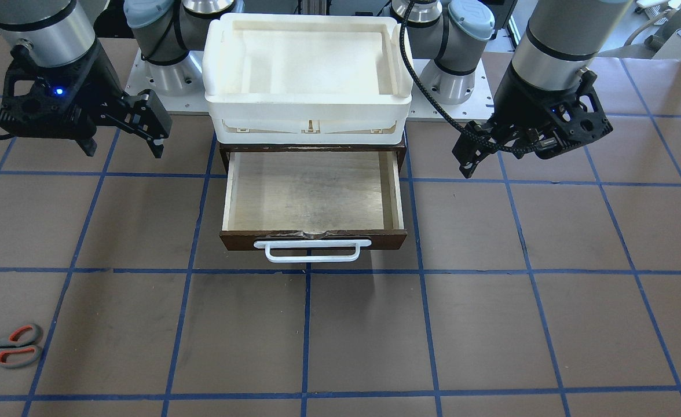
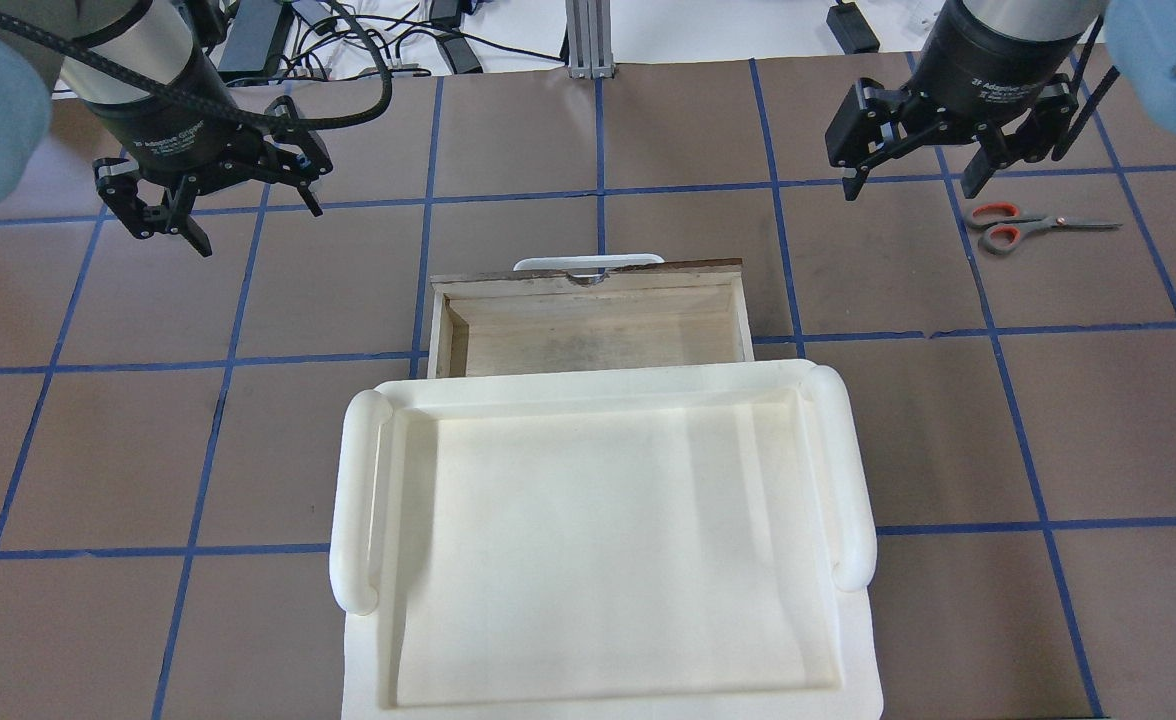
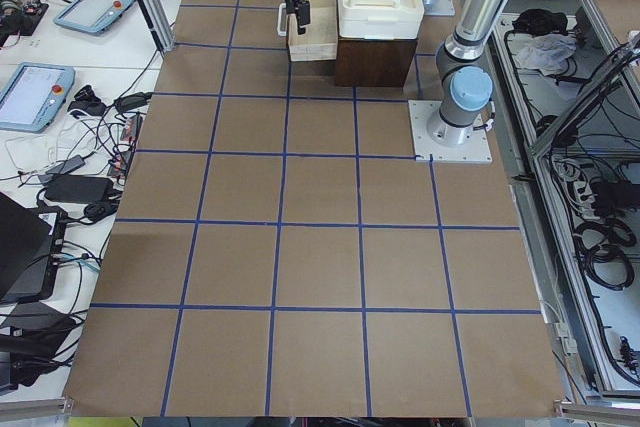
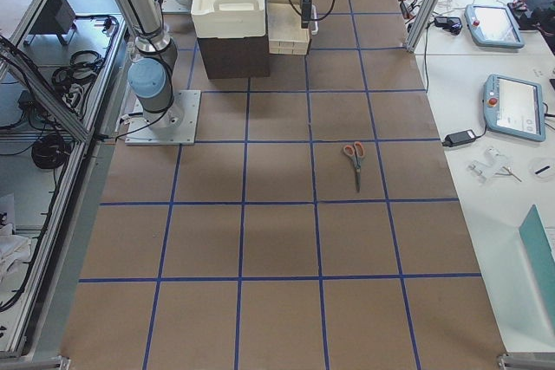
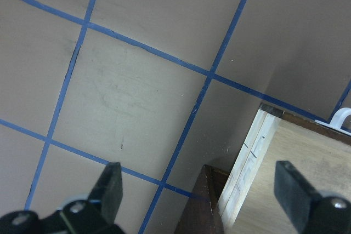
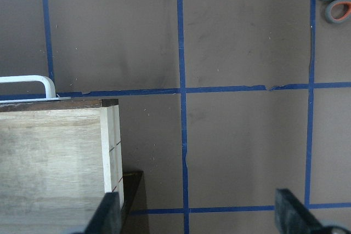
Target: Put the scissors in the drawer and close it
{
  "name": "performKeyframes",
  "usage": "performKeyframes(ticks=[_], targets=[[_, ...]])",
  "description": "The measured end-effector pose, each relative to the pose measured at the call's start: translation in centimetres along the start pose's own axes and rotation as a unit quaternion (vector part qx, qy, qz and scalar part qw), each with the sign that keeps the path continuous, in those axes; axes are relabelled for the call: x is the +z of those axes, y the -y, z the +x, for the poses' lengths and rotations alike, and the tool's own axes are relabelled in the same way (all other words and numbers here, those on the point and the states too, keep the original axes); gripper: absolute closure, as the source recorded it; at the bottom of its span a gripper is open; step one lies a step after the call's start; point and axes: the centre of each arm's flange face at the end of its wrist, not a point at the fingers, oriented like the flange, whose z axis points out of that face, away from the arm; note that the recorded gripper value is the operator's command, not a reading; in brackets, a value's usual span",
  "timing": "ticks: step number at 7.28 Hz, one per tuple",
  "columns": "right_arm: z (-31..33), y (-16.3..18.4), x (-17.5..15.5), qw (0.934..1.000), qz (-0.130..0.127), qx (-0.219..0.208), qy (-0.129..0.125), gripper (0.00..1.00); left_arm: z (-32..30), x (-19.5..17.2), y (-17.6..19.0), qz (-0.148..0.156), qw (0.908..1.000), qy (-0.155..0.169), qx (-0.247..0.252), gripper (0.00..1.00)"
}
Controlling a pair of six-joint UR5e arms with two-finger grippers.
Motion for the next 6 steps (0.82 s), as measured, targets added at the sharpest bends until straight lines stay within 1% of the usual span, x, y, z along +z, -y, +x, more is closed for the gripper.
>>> performKeyframes(ticks=[1, 3, 6], targets=[[0.2, 0.2, 0.1, 1.0000, 0.001, -0.005, 0.000, 0.00, 0.0, 0.0, 0.0, 0.000, 1.0000, 0.000, 0.000, 0.00], [1.3, 0.6, 0.3, 0.9996, -0.002, -0.028, 0.001, 0.00, 0.0, 0.0, 0.0, 0.000, 1.0000, 0.000, 0.001, 0.00], [2.6, 0.9, 0.5, 0.9995, -0.004, -0.031, 0.000, 0.00, 0.0, -0.1, 0.0, 0.001, 1.0000, 0.000, 0.002, 0.00]])
